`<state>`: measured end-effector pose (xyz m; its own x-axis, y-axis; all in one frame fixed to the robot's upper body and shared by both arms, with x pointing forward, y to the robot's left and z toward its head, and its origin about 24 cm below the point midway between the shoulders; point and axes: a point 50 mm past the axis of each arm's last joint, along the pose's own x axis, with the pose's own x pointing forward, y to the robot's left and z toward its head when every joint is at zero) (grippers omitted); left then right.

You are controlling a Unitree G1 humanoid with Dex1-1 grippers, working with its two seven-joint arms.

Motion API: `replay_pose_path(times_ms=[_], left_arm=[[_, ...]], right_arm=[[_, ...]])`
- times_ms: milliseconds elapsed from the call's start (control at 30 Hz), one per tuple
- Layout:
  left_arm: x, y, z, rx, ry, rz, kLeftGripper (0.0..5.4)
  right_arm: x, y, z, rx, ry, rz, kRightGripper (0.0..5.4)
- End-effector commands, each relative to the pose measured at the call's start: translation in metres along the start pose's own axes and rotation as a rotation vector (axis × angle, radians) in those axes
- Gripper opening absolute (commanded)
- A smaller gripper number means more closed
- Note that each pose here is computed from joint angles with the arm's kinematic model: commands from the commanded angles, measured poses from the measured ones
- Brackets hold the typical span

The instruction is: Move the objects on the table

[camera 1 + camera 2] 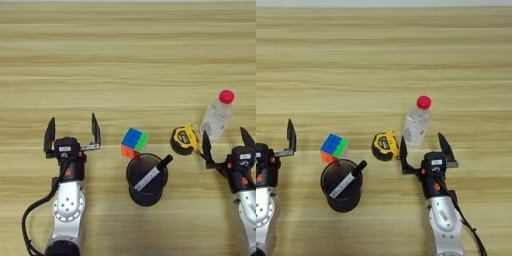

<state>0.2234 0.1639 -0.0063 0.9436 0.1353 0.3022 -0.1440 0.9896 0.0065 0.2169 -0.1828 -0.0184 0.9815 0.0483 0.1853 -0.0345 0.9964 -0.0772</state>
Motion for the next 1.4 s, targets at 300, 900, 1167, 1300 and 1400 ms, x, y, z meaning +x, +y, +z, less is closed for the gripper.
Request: replay_pose_path(times_ms=[300,900,1167,1300,1400], left_arm=[[0.001,-0.001,0.002,0.003,-0.012,0.001,5.4],[-0.001,-0.003,0.002,-0.001,-0.011,0.005,5.4],[-0.001,-0.005,0.003,-0.004,-0.012,0.004,5.4],[-0.001,-0.004,0.003,-0.003,-0.014,0.009,5.4],[0.0,-0.004,0.003,-0.003,-0.014,0.009,5.4]], right_arm=[[0.002,-0.003,0.002,-0.004,-0.021,-0.018,5.37],[-0.008,-0.045,0.009,-0.103,0.044,0.311,5.37],[-0.029,-0.039,0.009,-0.036,0.119,0.598,5.37],[-0.039,-0.02,0.007,-0.015,0.159,0.782,5.37],[-0.039,-0.007,0.008,0.013,0.159,0.867,5.37]])
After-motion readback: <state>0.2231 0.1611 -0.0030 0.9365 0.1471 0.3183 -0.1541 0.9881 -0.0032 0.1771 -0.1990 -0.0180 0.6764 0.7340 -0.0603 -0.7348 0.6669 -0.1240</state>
